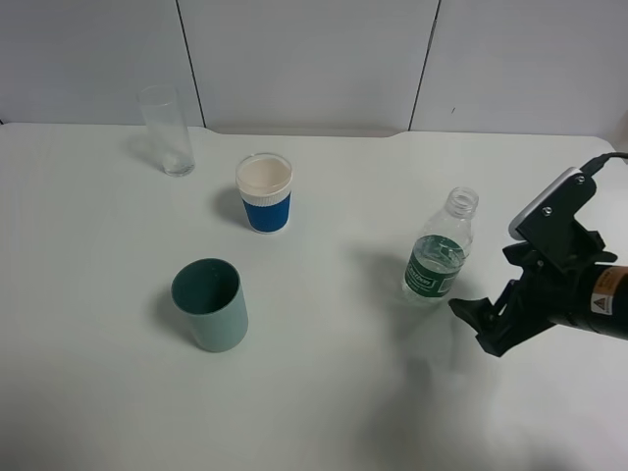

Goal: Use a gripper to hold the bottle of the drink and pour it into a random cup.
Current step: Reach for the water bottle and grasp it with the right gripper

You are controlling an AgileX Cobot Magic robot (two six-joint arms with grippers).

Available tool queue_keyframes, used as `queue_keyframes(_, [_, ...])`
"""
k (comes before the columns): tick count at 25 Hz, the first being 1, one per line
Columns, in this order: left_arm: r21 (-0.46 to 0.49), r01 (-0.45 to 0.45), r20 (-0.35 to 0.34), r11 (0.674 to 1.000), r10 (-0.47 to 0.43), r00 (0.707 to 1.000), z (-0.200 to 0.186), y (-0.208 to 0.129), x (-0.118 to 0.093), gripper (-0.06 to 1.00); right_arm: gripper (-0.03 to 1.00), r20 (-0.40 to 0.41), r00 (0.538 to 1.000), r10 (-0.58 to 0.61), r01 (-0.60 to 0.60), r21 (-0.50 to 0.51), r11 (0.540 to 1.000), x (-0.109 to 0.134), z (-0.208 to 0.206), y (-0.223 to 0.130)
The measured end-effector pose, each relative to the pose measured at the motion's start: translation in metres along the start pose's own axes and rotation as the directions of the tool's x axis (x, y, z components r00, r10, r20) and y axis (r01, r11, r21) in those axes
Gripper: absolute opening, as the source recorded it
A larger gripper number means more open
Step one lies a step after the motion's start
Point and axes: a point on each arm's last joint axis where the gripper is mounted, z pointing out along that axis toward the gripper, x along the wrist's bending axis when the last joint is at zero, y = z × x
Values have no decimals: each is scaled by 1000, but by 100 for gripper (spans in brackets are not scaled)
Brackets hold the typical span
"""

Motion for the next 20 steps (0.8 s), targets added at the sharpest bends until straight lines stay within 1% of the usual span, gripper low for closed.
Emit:
queue_keyframes(3, [0, 0, 0, 1000, 0, 1000, 0, 0, 0, 98, 87, -6, 1000, 16, -16, -11, 1000, -1, 11, -3])
queue_keyframes(7, [0, 0, 1, 1000, 0, 1000, 0, 0, 0, 98, 87, -54, 999, -5, 4, -17, 1000, 5, 26, -10])
queue_keyframes(10, [0, 0, 1, 1000, 0, 1000, 0, 0, 0, 98, 87, -82, 997, -10, 6, -53, 999, 8, 37, -13])
queue_keyframes(12, [0, 0, 1, 1000, 0, 1000, 0, 0, 0, 98, 87, -87, 996, -18, 11, -84, 996, 10, 43, -15])
queue_keyframes(14, [0, 0, 1, 1000, 0, 1000, 0, 0, 0, 98, 87, -70, 997, -15, 7, -109, 994, 9, 47, -15])
queue_keyframes(18, [0, 0, 1, 1000, 0, 1000, 0, 0, 0, 98, 87, 14, 1000, 9, -7, -154, 988, 1, 49, -13])
queue_keyframes(20, [0, 0, 1, 1000, 0, 1000, 0, 0, 0, 98, 87, 34, 999, 13, -7, -168, 986, 0, 48, -11])
